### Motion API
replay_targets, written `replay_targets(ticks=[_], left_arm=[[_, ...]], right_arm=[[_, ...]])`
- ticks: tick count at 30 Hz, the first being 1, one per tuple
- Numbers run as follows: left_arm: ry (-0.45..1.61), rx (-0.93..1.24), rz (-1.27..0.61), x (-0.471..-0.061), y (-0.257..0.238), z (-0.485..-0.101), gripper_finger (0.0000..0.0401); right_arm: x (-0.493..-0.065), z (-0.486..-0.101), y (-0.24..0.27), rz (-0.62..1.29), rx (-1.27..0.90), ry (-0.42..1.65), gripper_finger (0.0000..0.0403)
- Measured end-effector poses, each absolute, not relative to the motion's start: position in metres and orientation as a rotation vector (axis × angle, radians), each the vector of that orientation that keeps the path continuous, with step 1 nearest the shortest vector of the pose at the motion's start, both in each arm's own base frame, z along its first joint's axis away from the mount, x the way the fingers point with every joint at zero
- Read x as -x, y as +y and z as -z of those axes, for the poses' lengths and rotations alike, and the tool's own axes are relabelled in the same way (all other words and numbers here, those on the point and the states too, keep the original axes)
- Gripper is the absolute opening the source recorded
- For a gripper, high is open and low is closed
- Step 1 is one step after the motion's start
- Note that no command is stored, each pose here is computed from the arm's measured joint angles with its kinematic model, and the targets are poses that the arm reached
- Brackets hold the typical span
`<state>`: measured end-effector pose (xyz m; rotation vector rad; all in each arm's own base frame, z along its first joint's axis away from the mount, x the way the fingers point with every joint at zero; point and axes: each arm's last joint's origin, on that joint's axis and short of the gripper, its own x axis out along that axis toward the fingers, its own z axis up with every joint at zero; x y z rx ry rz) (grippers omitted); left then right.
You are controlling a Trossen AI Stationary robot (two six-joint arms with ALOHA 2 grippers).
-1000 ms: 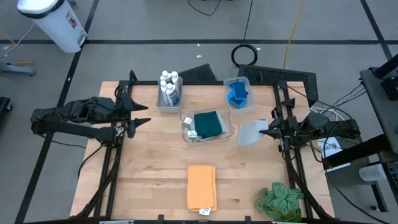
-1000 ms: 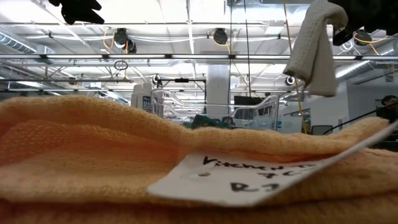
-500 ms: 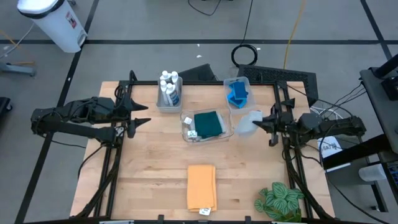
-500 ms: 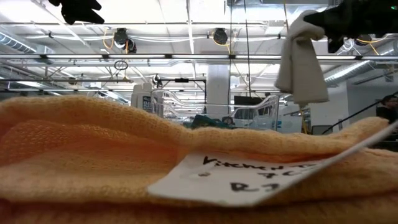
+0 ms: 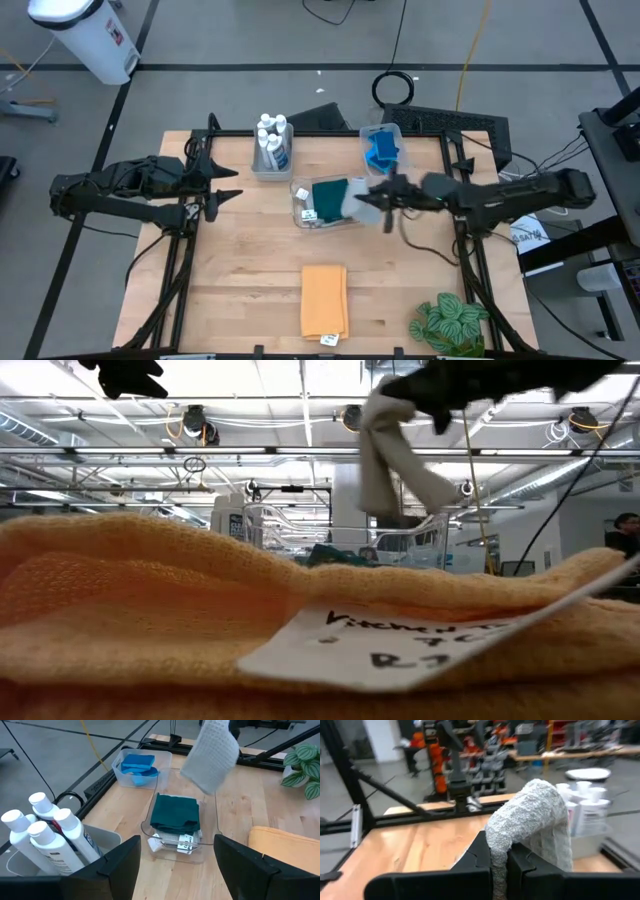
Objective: Pick & Place Kitchen Items
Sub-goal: Put the gray towel into the transparent bin
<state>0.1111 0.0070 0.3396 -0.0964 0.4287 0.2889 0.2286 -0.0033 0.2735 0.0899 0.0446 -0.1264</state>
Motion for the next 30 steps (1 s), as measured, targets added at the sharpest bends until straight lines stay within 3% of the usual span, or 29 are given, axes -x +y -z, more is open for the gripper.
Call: replay_targets(ticks=[7, 13, 17, 30], left_arm=[[0.429, 0.096, -0.289, -0.111, 0.007, -0.34, 0.0255], [0.428, 0.096, -0.289, -0.111, 0.007, -0.34, 0.0255], [0.429, 0.097, -0.289, -0.111, 0.007, -0.34, 0.0255], [0.428, 0.096, -0.289, -0.111, 0.007, -0.34, 0.0255]], right_arm=[[-0.295, -0.284, -0.043, -0.061, -0.267, 0.139, 0.0], [-0.319, -0.264, -0.064, -0.038, -0.343, 0.177, 0.0], [-0.32, -0.237, -0.073, 0.021, -0.406, 0.272, 0.0], [-0.283, -0.199, -0.075, 0.394, -0.379, 0.509, 0.0]])
